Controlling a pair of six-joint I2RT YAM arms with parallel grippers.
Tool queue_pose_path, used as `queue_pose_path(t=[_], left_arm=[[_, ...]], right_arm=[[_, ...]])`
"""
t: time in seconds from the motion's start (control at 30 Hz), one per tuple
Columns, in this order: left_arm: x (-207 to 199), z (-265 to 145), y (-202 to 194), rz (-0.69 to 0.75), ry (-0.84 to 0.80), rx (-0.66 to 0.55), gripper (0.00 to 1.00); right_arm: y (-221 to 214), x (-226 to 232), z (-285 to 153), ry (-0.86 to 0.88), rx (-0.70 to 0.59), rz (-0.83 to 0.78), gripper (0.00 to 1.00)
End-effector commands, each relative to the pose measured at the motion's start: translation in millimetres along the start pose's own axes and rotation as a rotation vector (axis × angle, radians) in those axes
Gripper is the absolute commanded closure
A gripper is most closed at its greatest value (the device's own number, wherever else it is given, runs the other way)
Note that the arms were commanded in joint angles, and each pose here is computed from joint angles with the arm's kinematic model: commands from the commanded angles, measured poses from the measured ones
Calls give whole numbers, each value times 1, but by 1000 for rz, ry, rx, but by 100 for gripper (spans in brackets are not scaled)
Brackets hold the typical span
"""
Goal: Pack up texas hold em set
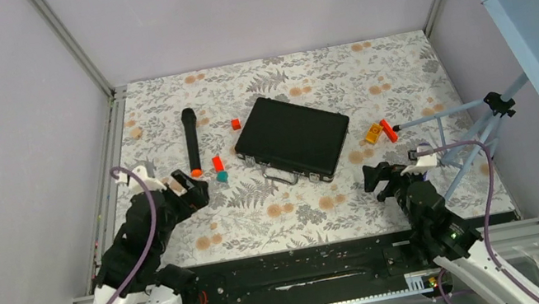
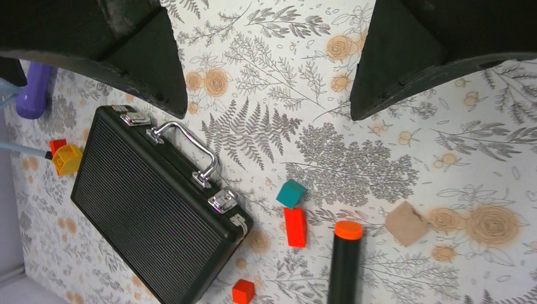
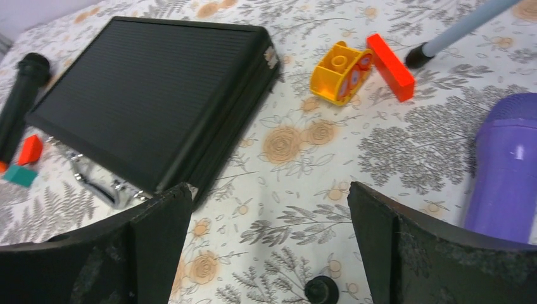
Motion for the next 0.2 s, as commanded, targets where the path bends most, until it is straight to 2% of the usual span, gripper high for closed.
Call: queue_pose_path(t=[0.0,0.17], left_arm=[[9,-7,9,-11,39,-64,1],[10,-6,7,-9,56,-60,1]], right_arm=[[19,-20,-3,-124,-134,73,0],[19,-22,-2,-137,-130,54,1]])
Point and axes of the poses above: each gripper's point midway between its finger pads, its own z axis out along the fingers, its own x axis along the line the jaws close on, y = z × x, the point moved 3 cm from there along -z, back along the fingers, and after that the axes turned 13 degrees about -z, right-handed, at the moved point
